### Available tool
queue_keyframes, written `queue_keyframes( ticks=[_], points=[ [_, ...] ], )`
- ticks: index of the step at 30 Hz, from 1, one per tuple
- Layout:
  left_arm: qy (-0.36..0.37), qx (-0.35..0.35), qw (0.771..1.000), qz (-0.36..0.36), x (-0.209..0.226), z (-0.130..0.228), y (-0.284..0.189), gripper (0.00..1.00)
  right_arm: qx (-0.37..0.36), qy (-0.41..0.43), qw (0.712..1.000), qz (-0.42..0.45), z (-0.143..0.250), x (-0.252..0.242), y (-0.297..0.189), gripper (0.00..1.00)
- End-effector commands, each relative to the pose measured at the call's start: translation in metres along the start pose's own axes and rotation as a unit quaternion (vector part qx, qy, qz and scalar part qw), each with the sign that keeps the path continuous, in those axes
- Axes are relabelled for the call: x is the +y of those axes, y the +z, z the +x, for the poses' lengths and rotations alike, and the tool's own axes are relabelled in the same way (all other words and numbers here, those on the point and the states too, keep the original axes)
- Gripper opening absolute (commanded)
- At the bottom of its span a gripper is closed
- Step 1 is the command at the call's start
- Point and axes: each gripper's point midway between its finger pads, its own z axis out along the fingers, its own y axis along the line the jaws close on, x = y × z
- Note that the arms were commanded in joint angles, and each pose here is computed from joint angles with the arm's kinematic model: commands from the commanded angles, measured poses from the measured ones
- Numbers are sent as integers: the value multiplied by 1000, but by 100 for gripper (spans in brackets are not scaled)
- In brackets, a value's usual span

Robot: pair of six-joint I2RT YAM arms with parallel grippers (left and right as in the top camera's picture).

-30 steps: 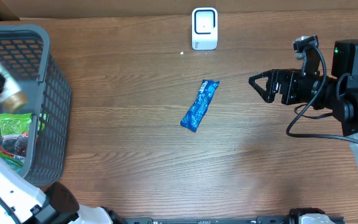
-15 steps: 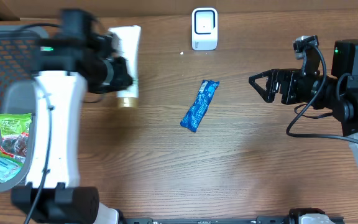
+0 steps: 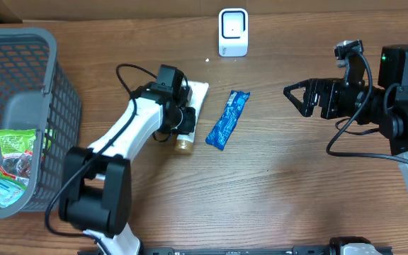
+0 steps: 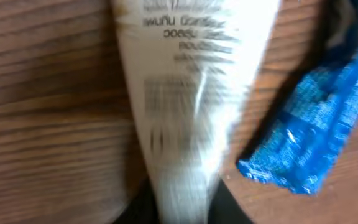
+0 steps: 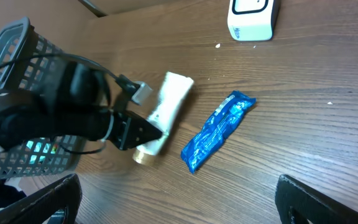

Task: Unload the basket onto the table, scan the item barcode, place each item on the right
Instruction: 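Lift the white tube out and place it left of the blue wrapper, then reach into the basket and grasp the green snack bag with left gripper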

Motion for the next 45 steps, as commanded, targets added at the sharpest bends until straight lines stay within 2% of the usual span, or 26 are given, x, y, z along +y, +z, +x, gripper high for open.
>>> queue_keyframes(
  ticks=[1, 3, 7, 11, 15, 17, 20, 21, 23, 27, 30, 32, 36, 45],
  points=[
    [0, 5, 1000, 4, -3, 0, 7, 51, -8, -7, 1000, -4, -6, 6, -4, 100],
    [1, 4, 1000, 4, -3, -2, 4, 89, -8, -7, 1000, -4, -6, 6, -4, 100],
    [-1, -6, 1000, -2, -7, -21, -25, 93, -8, -7, 1000, -4, -6, 6, -4, 100],
    [-14, -42, 999, -25, -1, -54, -101, 93, -5, -4, 1000, -4, -4, 6, -4, 100],
    [-48, -120, 991, -44, 17, -73, -225, 94, 1, 0, 1000, -3, -1, 6, -4, 100],
    [-65, -163, 983, -54, 28, -70, -275, 94, 1, 0, 1000, -3, -2, 6, -4, 100],
    [-110, -240, 960, -97, 62, -52, -351, 98, 0, -1, 1000, -3, -2, 6, -4, 100],
    [-156, -269, 939, -144, 95, -33, -383, 100, -1, -1, 1000, -3, -2, 6, -4, 100],
    [-210, -279, 919, -182, 128, -13, -401, 99, -2, -3, 1000, -4, -3, 6, -4, 100],
    [-335, -257, 878, -224, 193, 33, -412, 100, -4, -4, 1000, -4, -4, 6, -4, 100],
    [-422, -222, 846, -240, 244, 63, -400, 100, -4, -4, 1000, -4, -4, 6, -4, 100],
    [-451, -200, 835, -244, 270, 73, -385, 99, -5, -4, 1000, -4, -4, 6, -4, 100],
    [-472, -152, 834, -241, 311, 79, -336, 100, -5, -5, 1000, -4, -5, 6, -4, 100],
    [-462, -106, 848, -238, 354, 82, -233, 100, -3, -3, 1000, -4, -4, 6, -4, 100]
  ],
)
